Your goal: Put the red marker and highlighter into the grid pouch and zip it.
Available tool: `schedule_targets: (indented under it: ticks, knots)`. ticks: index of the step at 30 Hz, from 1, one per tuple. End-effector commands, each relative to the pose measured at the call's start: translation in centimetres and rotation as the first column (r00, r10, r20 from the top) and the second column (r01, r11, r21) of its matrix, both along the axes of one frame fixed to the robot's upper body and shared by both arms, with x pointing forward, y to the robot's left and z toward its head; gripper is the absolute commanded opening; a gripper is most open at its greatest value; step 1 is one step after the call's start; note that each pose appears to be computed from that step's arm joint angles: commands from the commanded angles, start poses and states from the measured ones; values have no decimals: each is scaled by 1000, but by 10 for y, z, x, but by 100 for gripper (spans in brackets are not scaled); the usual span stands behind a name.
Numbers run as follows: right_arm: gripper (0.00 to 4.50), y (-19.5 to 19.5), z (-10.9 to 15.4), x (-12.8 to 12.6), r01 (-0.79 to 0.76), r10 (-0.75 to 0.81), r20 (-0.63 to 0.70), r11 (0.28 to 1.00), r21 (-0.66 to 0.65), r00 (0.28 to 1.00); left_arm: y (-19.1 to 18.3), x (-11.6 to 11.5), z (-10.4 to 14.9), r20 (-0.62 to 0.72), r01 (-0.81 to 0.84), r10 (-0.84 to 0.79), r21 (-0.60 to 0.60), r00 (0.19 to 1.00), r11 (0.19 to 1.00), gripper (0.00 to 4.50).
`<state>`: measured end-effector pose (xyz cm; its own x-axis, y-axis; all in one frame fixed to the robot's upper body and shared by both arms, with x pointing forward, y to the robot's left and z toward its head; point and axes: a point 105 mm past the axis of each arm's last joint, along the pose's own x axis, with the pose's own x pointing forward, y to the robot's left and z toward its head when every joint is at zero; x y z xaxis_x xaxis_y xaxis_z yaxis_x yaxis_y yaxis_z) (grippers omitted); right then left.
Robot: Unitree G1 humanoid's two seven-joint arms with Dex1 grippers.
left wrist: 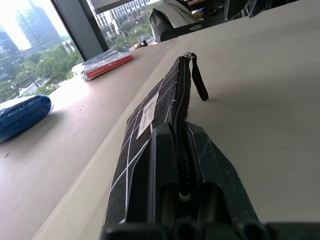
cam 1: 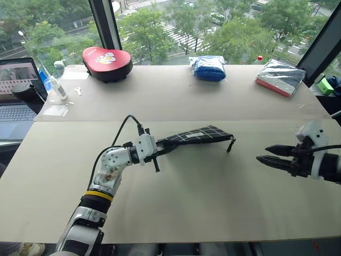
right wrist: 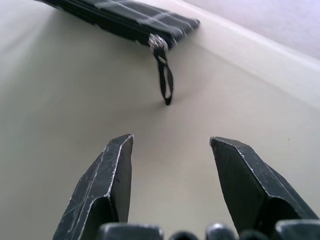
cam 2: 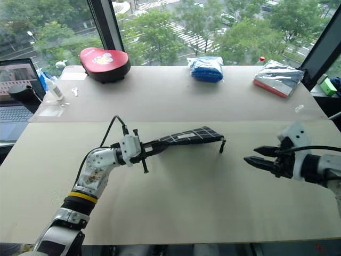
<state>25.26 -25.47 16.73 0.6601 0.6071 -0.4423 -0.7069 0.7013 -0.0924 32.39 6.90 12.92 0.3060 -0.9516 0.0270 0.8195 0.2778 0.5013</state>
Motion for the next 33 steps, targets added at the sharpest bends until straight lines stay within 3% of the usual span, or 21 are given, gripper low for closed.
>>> schedule_targets:
  ticks: [1,6,8,10,11,14,18,19,22,26,33]
  knots:
    - [274,7,19,-7,-14,8,94,997,70,996,-7,-6,6,42,76,-75,-20,996,997,0]
    - [274,15,29,-15,-41,19,128,985,170,992,-10,-14,4,58,147,-145,-30,988,989,0]
    - [279,12,32,-14,-19,-6,136,982,186,991,-10,-16,4,71,162,-160,-25,985,986,86]
    - [279,10,32,-13,-6,-20,137,983,186,990,-8,-17,0,75,172,-171,-4,982,985,120]
    - [279,9,31,-12,-1,-24,137,984,180,990,-7,-17,-5,69,178,-180,24,981,984,180]
    - [279,11,29,-7,3,-26,133,986,170,991,-3,-19,-12,60,183,-186,54,981,982,273]
    - [279,7,28,-1,25,-46,132,987,158,990,6,-16,-1,-40,121,-122,-37,992,992,425]
    - [279,6,28,0,31,-52,133,987,156,990,9,-20,3,-89,120,-126,-71,988,990,445]
    - [279,-1,31,4,55,-78,140,985,164,987,26,-29,11,-263,66,-100,-133,959,989,445]
    - [279,-14,30,9,94,-119,141,981,170,983,70,-21,6,-528,-261,153,-136,836,956,445]
    - [279,-30,25,16,148,-172,127,973,179,977,133,-19,18,-636,-517,317,-152,703,842,445]
